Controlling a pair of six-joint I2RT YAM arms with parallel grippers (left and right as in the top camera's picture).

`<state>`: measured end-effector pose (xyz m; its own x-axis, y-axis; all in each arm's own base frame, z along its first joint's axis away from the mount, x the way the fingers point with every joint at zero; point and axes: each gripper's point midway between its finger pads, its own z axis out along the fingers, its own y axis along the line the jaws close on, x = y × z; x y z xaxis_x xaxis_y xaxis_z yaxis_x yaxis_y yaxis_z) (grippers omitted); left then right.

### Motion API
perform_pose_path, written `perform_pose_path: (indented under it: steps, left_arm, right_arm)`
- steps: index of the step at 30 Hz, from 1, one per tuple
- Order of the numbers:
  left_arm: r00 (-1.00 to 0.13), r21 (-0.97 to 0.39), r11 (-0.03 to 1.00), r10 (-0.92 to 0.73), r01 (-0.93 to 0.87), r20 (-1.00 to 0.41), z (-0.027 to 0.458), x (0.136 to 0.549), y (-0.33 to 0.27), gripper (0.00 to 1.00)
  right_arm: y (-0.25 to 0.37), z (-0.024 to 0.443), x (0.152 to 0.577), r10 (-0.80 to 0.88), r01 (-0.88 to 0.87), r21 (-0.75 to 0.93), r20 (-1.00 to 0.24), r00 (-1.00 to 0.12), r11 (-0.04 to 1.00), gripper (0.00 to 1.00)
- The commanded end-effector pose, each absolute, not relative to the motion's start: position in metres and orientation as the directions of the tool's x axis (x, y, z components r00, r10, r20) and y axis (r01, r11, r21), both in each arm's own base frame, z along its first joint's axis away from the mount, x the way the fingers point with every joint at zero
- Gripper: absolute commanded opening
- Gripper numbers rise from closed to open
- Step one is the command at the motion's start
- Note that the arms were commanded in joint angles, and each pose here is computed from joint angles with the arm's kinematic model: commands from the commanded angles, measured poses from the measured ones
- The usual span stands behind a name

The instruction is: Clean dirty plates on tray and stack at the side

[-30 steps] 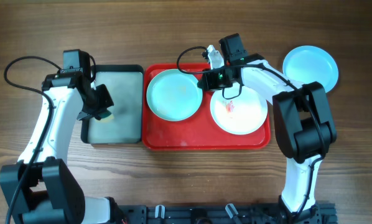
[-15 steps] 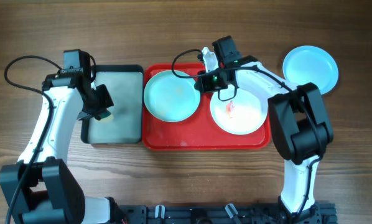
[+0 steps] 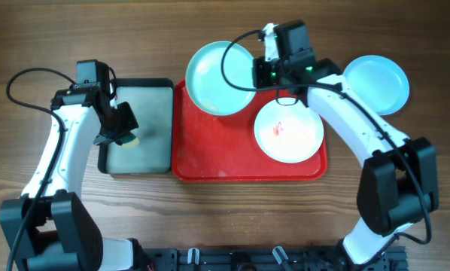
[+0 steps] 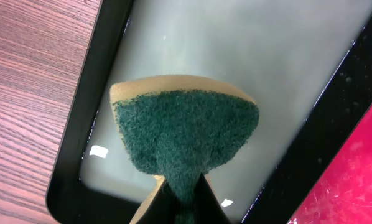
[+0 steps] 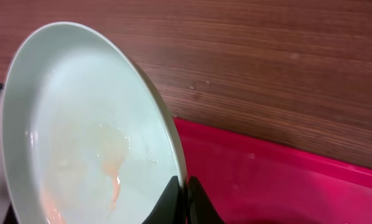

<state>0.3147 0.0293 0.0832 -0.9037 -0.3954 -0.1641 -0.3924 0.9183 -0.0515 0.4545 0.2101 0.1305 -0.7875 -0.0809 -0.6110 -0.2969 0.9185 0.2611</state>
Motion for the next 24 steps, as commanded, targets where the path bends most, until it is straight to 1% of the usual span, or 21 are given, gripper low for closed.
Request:
perform_pose_path:
  steps: [1,4,12,16,20,23,24]
  left_arm:
    - [-0.914,-0.061,0.928,-0.373,-0.368,-0.16,0.083,0.314,0.023,0.04]
    - [-0.92,-0.061,0.934,-0.357,-0.352,-0.161,0.083,0.314,0.017,0.04]
    - [-0.925,-0.055,0.935,-0.354,-0.349,-0.141,0.077,0.308,0.016,0.04]
    - [-0.926,-0.053,0.935,-0.354,-0.35,-0.134,0.074,0.306,0.015,0.04]
    - [-0.927,-0.049,0.935,-0.355,-0.351,-0.122,0.074,0.303,0.015,0.04]
    - [-0.926,-0.049,0.934,-0.358,-0.355,-0.119,0.074,0.302,0.015,0.04]
    - [-0.926,-0.049,0.934,-0.358,-0.355,-0.119,0.074,0.302,0.015,0.04]
  right_arm:
    - [0.241,0.148,0.454,-0.076,-0.307,0.226,-0.681,-0.729,0.925,0.04]
    - [0.28,0.161,0.445,-0.115,-0.357,0.174,-0.744,-0.659,0.918,0.04]
    - [0.334,0.188,0.434,-0.165,-0.427,0.075,-0.851,-0.498,0.901,0.04]
    - [0.342,0.179,0.441,-0.162,-0.428,0.068,-0.863,-0.478,0.901,0.04]
    - [0.357,0.159,0.451,-0.168,-0.444,0.056,-0.878,-0.448,0.894,0.04]
    - [0.364,0.158,0.458,-0.197,-0.453,-0.003,-0.904,-0.38,0.891,0.04]
    - [0.366,0.164,0.46,-0.224,-0.453,-0.051,-0.915,-0.337,0.89,0.04]
